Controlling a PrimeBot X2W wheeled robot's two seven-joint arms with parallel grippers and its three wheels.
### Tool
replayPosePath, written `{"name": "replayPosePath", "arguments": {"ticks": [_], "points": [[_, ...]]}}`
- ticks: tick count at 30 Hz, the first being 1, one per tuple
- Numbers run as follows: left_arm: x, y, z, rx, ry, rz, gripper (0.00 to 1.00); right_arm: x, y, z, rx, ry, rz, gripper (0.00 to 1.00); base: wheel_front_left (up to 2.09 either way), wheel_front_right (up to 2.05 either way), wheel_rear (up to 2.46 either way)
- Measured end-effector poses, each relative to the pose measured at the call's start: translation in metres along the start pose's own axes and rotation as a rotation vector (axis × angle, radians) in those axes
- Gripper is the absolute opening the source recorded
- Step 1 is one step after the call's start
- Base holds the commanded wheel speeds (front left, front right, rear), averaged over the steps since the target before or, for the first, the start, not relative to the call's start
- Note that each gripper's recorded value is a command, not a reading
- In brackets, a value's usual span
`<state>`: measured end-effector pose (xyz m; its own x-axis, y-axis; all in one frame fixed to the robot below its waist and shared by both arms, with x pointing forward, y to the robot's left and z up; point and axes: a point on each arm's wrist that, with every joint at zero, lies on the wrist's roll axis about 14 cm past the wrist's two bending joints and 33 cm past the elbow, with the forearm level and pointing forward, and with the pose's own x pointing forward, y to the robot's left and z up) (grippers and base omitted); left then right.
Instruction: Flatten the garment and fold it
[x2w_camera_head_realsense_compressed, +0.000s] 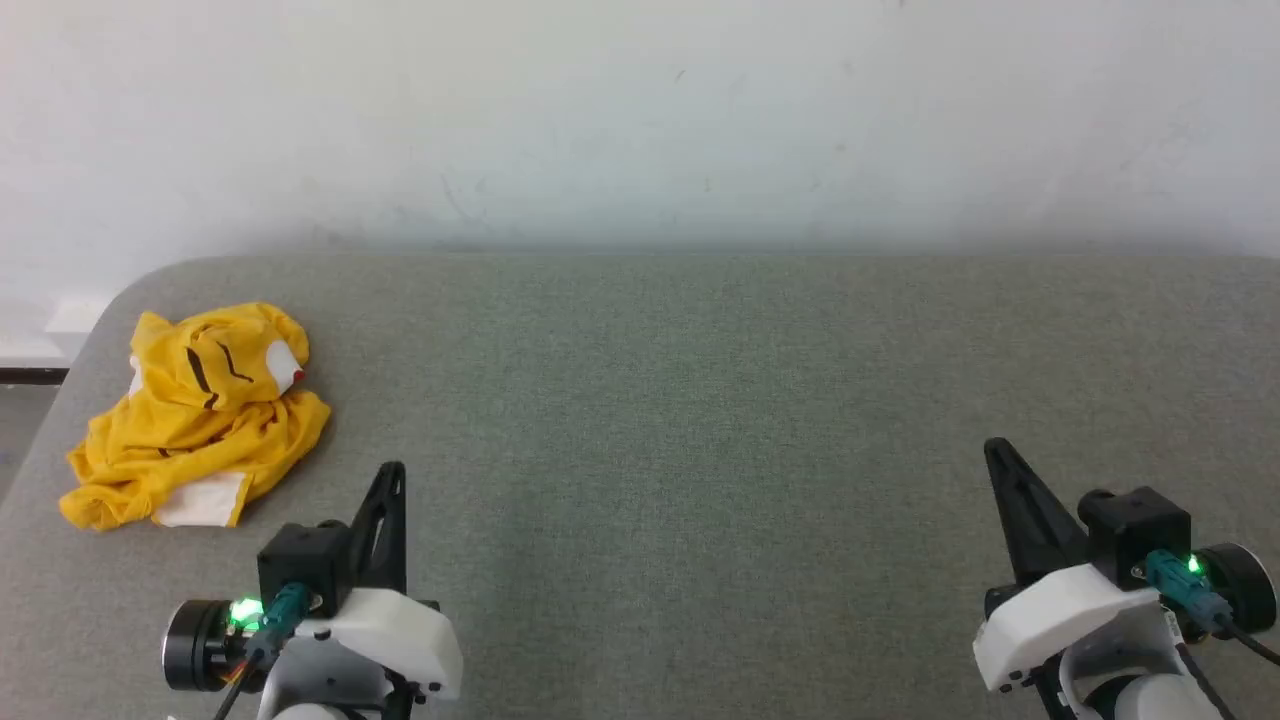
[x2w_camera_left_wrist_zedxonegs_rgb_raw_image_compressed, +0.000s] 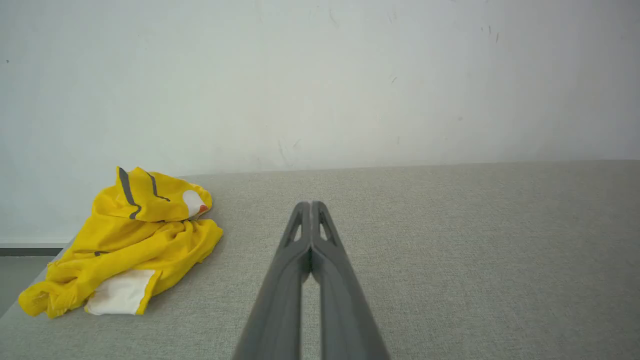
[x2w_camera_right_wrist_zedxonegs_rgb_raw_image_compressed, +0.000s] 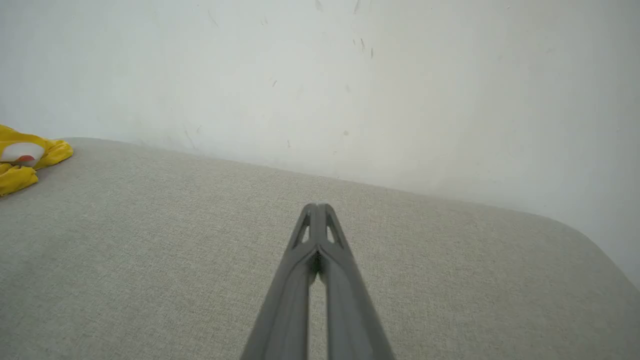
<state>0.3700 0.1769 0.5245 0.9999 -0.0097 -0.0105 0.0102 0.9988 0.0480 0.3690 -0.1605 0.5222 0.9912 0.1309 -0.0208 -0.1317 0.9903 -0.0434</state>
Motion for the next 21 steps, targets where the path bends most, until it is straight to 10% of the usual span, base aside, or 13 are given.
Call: {"name": "replayPosePath", "arguments": {"ticks": [21], "points": [[0.0000, 0.0000, 0.0000, 0.000, 0.000, 0.000, 0.00, 0.0000, 0.0000, 0.0000, 0.000, 0.000, 0.000, 0.00, 0.00, 0.00, 0.00]]}}
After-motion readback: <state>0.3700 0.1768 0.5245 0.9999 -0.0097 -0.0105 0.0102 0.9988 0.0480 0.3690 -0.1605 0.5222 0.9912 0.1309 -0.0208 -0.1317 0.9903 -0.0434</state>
